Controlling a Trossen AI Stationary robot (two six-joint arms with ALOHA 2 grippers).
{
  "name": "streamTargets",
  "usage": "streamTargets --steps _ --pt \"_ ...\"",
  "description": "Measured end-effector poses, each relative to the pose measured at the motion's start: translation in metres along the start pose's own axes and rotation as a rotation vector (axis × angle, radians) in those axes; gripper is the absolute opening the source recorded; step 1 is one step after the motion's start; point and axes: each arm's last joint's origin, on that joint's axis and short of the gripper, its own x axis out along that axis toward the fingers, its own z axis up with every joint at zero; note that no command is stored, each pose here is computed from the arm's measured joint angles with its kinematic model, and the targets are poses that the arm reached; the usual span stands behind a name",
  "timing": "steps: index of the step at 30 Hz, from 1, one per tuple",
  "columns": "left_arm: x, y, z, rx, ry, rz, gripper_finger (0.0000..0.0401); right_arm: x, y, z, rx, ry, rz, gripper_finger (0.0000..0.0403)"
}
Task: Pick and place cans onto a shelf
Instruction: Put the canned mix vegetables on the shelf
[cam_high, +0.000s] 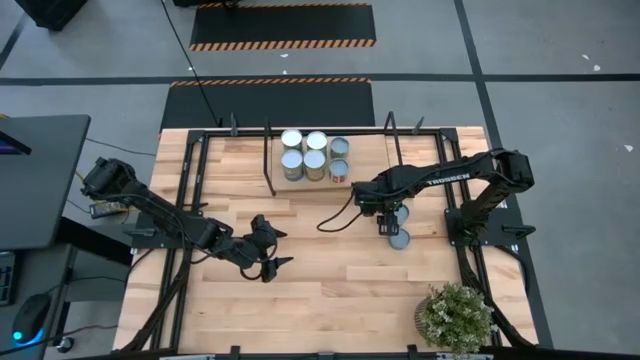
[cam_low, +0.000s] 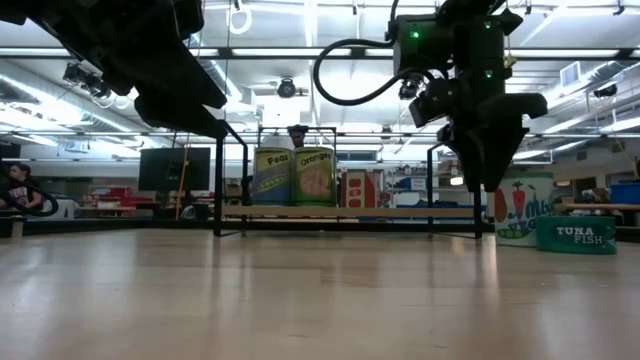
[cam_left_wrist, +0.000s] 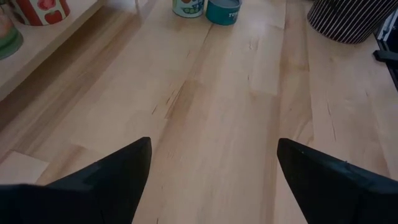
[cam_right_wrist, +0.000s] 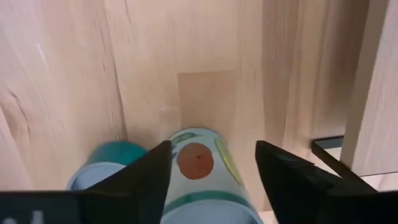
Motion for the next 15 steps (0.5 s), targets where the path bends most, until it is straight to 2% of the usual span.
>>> streamTargets --steps 9,15 --pt "0.000 0.000 0.000 -0.024 0.001 -0.001 0.0354 0.000 0.000 -0.007 0.024 0.076 -0.001 0.0346" --pt "0.000 -0.001 0.000 -0.024 0.009 -0.015 0.0354 0.009 0.001 -0.017 0.040 0.144 -0.004 0.0381"
